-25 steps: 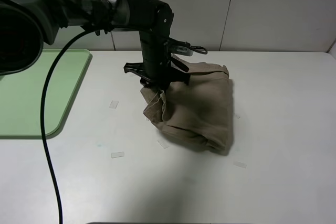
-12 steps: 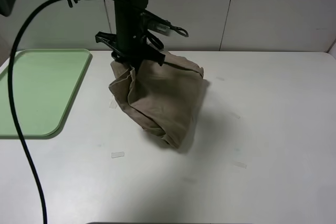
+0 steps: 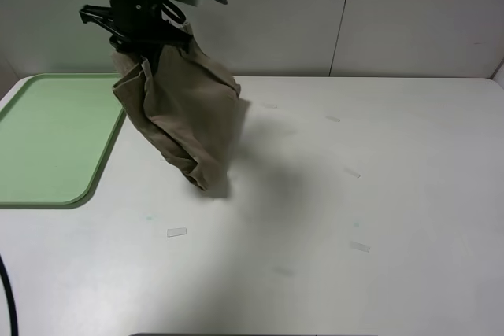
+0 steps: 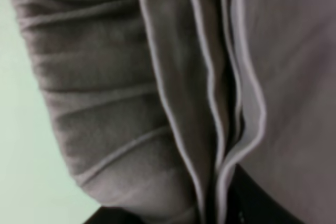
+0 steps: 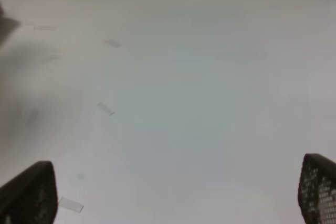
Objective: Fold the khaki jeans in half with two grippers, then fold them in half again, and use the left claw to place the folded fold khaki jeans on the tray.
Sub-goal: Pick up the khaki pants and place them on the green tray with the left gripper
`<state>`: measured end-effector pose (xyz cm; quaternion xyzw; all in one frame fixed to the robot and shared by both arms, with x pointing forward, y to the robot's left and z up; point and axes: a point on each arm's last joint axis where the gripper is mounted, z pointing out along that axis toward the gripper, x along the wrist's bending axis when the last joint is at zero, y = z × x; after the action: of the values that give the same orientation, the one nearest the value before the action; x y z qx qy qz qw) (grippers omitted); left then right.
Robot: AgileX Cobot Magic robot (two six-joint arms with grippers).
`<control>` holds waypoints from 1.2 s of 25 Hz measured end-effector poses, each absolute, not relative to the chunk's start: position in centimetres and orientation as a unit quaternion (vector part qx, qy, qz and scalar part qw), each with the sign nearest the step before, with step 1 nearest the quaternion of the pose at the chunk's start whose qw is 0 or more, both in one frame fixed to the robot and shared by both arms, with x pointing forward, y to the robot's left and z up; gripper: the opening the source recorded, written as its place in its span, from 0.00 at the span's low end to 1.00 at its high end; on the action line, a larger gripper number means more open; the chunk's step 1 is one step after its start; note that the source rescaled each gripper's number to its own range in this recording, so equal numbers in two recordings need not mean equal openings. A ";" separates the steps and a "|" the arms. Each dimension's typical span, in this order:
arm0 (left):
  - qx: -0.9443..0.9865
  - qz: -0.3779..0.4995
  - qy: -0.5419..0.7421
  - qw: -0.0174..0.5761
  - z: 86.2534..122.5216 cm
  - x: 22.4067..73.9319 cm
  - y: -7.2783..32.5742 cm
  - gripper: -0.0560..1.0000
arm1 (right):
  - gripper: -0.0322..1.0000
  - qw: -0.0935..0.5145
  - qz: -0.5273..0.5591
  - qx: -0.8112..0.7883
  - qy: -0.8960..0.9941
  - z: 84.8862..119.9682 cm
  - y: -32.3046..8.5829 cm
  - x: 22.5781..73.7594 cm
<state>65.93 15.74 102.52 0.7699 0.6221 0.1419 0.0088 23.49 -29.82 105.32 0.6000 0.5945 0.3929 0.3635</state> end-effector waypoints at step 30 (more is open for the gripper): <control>0.684 0.158 0.711 -0.036 96.0 64.9 35.4 0.29 | 1.00 0.364 0.393 0.600 0.595 105.3 -29.8 23.5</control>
<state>64.90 35.40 96.02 0.6839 0.7113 0.1585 -0.0359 23.49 -29.82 105.32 0.6000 0.5945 0.3929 0.3635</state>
